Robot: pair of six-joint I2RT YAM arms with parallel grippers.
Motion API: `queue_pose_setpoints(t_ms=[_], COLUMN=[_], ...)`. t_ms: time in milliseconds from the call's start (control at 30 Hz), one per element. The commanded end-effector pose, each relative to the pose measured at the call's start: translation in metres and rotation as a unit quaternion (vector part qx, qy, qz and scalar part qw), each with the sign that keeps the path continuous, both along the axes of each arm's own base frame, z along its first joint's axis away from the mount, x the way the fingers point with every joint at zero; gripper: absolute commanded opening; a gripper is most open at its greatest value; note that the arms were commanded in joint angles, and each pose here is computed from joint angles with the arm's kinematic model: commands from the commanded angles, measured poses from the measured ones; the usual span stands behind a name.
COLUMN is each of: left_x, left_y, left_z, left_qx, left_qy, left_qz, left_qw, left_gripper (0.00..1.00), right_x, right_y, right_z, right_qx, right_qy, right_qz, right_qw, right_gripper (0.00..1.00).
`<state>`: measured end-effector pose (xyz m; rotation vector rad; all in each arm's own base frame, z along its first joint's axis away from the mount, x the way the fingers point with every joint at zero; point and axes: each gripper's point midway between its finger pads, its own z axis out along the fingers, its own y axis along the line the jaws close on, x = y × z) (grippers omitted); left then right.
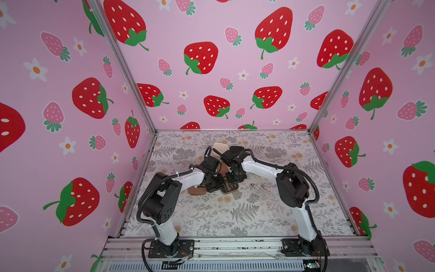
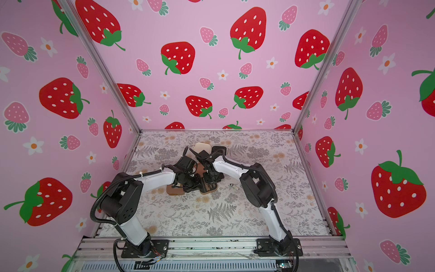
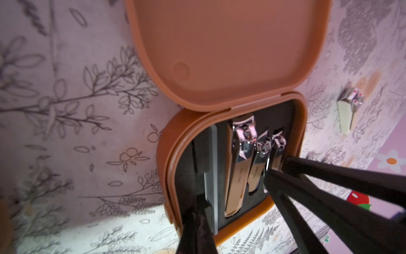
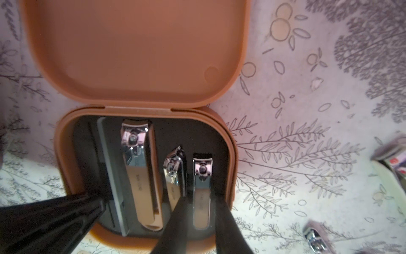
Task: Organize nail clipper sets
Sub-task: Place the nail clipper in the storage box.
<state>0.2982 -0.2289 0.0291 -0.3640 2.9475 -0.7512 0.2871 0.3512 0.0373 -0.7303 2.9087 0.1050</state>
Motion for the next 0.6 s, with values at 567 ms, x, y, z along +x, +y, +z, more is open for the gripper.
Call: queue_pose_setpoints(t_ms=[567], left_x=[-0.006], left_y=[0.005], left_z=[-0.004], left_qx=[0.018], left_qy=[0.018], left_qz=[0.0], left_qw=[1.0], left_gripper=[0.0], right_x=[-0.012], right_y=[-0.012], right_z=[0.035], right_qx=[-0.002], right_qy=[-0.024], right_qz=[0.006], right_qw=[1.0], right_gripper=[0.22])
